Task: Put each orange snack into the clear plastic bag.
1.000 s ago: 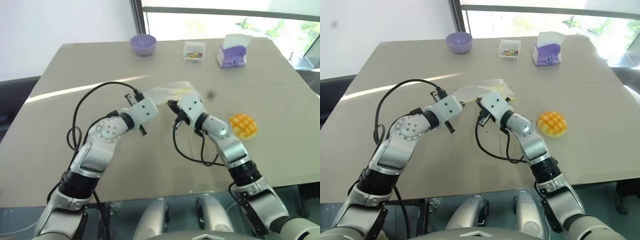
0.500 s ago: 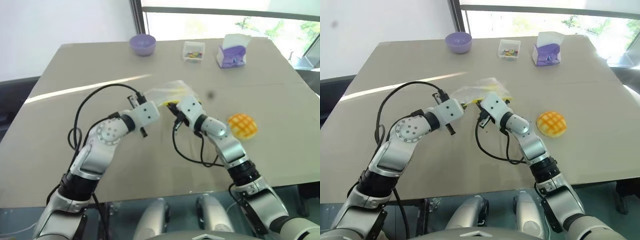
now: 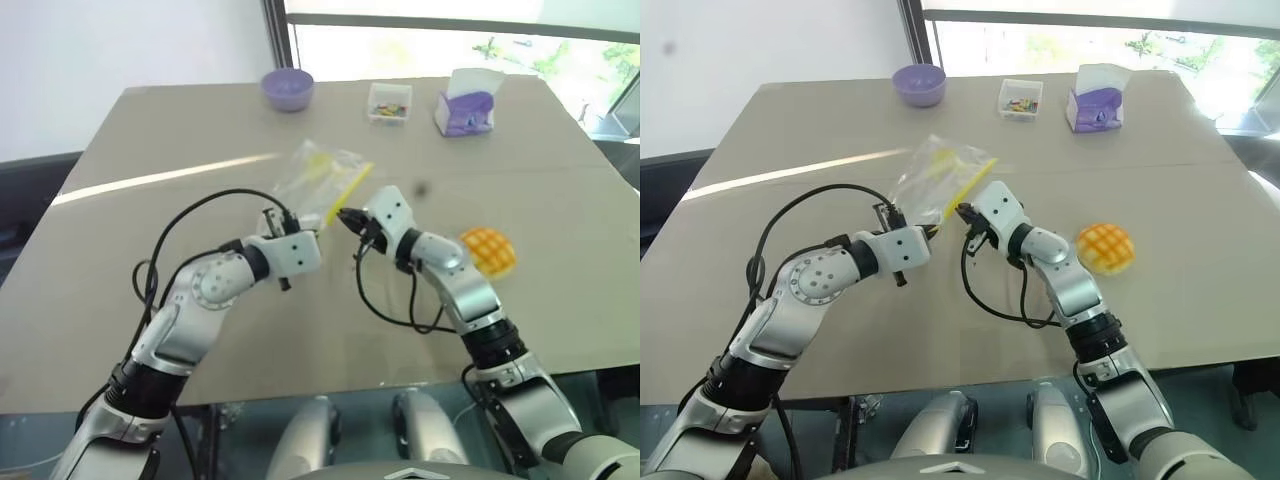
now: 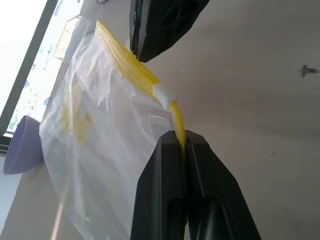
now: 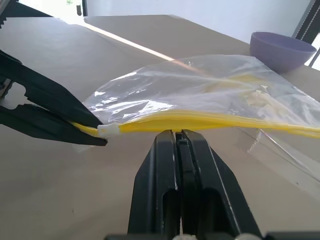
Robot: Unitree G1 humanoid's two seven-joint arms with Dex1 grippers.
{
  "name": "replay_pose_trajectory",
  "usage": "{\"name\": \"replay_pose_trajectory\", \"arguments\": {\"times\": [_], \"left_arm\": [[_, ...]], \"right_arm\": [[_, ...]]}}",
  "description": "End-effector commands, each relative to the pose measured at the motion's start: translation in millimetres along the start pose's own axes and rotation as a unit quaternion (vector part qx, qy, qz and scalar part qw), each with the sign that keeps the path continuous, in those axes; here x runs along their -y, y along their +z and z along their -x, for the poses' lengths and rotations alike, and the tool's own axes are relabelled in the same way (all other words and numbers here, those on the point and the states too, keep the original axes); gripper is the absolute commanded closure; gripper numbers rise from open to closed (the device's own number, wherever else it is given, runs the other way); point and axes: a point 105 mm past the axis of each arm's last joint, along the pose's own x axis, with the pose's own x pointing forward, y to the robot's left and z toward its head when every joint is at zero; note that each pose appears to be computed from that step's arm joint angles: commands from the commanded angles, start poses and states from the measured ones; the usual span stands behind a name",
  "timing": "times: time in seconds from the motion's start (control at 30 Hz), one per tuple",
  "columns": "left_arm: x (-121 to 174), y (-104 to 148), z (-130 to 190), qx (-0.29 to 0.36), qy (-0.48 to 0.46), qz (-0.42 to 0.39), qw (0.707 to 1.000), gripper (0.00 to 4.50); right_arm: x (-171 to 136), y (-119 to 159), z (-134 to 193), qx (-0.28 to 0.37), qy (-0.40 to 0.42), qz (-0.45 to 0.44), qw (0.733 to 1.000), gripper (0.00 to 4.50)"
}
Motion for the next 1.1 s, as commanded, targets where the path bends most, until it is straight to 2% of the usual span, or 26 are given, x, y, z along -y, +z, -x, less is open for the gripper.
{"name": "replay_pose_trajectory", "arguments": {"times": [0.03, 0.5, 0.63, 0.73, 0.83, 0.87, 1.0, 1.07, 1.1], "left_arm": [[-3, 6, 4, 0.012, 0.002, -0.024, 1.0, 4.5], [2, 6, 5, 0.024, -0.015, -0.021, 0.999, 4.5], [-5, 3, 3, 0.018, -0.008, 0.03, 0.999, 4.5], [-12, 0, 4, 0.012, -0.005, 0.059, 0.998, 4.5], [-19, 0, 4, 0.01, -0.003, 0.067, 0.998, 4.5], [-21, 1, 4, 0.012, -0.001, 0.07, 0.997, 4.5], [-25, 4, 4, 0.016, 0.004, 0.072, 0.997, 4.5], [-25, 4, 4, 0.017, 0.007, 0.073, 0.997, 4.5], [-25, 5, 4, 0.017, 0.007, 0.073, 0.997, 4.5]], "right_arm": [[-3, 21, 3, 0.037, 0.025, 0.012, 0.999, 4.39], [-14, 23, 3, 0.05, 0.05, -0.013, 0.997, 4.39], [-8, 19, 8, 0.044, 0.034, 0.002, 0.998, 4.39], [0, 23, 21, 0.043, 0.033, 0.055, 0.997, 4.39], [6, 26, 31, 0.037, 0.023, 0.107, 0.993, 3.57], [8, 25, 33, 0.032, 0.02, 0.129, 0.991, 2.93], [9, 26, 39, 0.034, 0.007, 0.159, 0.987, 1.08], [7, 27, 40, 0.039, 0.007, 0.154, 0.987, 1.18], [6, 28, 39, 0.042, 0.005, 0.151, 0.988, 1.56]]}}
